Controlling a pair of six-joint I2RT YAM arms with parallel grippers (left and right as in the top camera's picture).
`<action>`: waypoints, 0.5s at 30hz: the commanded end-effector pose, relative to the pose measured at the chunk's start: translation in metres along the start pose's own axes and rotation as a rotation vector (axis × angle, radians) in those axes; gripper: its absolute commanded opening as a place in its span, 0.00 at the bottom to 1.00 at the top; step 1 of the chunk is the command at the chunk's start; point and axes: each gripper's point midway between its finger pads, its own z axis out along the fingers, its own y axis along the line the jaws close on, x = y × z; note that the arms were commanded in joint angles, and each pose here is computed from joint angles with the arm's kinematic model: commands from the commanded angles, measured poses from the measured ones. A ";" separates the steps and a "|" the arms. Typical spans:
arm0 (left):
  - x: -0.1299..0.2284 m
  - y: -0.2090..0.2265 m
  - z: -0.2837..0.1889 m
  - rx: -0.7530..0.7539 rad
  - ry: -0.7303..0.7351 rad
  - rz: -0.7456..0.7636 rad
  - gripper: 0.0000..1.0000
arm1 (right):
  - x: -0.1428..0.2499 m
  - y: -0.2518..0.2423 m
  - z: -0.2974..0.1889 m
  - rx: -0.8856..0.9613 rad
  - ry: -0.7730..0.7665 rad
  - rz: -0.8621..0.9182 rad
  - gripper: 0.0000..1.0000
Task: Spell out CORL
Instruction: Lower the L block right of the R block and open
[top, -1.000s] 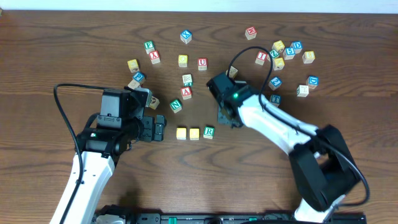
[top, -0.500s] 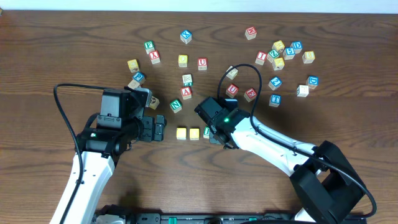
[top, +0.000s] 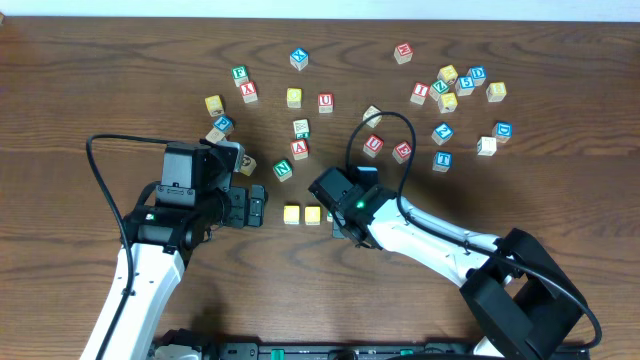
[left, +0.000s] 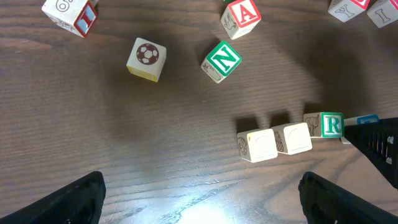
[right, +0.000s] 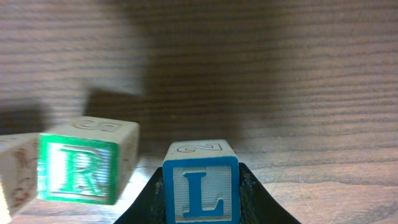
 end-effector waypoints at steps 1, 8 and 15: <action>0.001 0.001 0.000 0.002 0.003 -0.005 0.98 | 0.000 -0.002 -0.002 0.008 -0.018 0.016 0.01; 0.001 0.001 0.000 0.002 0.003 -0.005 0.98 | -0.005 0.002 -0.002 -0.005 -0.035 0.022 0.01; 0.001 0.001 0.000 0.002 0.003 -0.005 0.98 | -0.009 0.006 -0.001 -0.023 -0.051 0.028 0.01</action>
